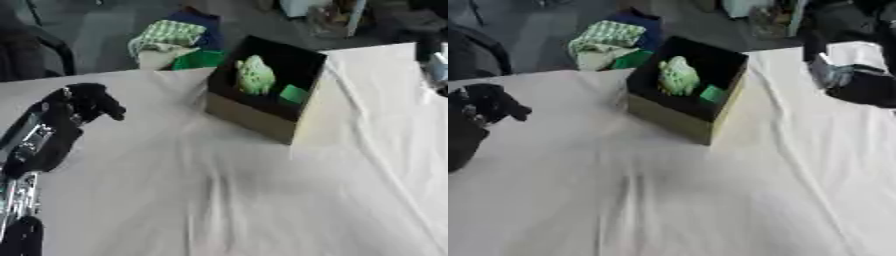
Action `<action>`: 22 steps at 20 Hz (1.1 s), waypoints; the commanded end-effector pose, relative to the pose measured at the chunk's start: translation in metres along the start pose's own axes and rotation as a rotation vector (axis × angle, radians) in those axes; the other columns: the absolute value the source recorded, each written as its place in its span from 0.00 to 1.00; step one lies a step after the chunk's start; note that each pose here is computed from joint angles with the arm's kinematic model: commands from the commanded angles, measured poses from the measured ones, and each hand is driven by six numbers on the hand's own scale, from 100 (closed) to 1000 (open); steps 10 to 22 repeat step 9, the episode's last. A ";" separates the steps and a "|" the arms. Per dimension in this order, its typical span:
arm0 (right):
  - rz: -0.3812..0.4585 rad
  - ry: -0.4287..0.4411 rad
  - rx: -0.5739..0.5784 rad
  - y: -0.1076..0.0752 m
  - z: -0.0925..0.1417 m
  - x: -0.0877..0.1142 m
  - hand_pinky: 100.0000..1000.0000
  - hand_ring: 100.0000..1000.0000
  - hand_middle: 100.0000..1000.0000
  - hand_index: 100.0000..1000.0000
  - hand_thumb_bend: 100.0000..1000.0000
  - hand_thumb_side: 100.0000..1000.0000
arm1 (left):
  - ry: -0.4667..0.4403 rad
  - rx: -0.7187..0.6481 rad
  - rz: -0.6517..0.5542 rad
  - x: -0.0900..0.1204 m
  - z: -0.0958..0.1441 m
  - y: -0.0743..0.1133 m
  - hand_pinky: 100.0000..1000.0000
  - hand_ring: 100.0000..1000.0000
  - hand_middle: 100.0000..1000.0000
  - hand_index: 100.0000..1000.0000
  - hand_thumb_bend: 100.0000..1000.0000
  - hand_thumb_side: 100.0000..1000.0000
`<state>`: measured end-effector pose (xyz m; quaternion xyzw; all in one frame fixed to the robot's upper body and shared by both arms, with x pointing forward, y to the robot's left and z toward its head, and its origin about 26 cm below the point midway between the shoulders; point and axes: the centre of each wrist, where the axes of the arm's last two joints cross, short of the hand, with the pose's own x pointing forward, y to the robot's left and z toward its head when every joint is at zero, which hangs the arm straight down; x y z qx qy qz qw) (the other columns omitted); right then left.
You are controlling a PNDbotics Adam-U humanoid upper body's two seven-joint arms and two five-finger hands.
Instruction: Pick up objects on the table and place them in the box.
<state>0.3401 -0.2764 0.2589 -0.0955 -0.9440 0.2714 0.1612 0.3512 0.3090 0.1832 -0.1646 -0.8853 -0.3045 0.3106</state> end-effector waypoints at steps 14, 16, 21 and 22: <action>-0.234 0.099 -0.042 0.045 0.039 0.017 0.79 0.60 0.69 0.88 0.00 0.47 | -0.017 0.008 -0.017 0.001 0.002 0.000 0.79 0.64 0.65 0.82 0.00 0.70; -0.234 0.099 -0.042 0.045 0.039 0.017 0.79 0.60 0.69 0.88 0.00 0.47 | -0.017 0.008 -0.017 0.001 0.002 0.000 0.79 0.64 0.65 0.82 0.00 0.70; -0.234 0.099 -0.042 0.045 0.039 0.017 0.79 0.60 0.69 0.88 0.00 0.47 | -0.017 0.008 -0.017 0.001 0.002 0.000 0.79 0.64 0.65 0.82 0.00 0.70; -0.234 0.099 -0.042 0.045 0.039 0.017 0.79 0.60 0.69 0.88 0.00 0.47 | -0.017 0.008 -0.017 0.001 0.002 0.000 0.79 0.64 0.65 0.82 0.00 0.70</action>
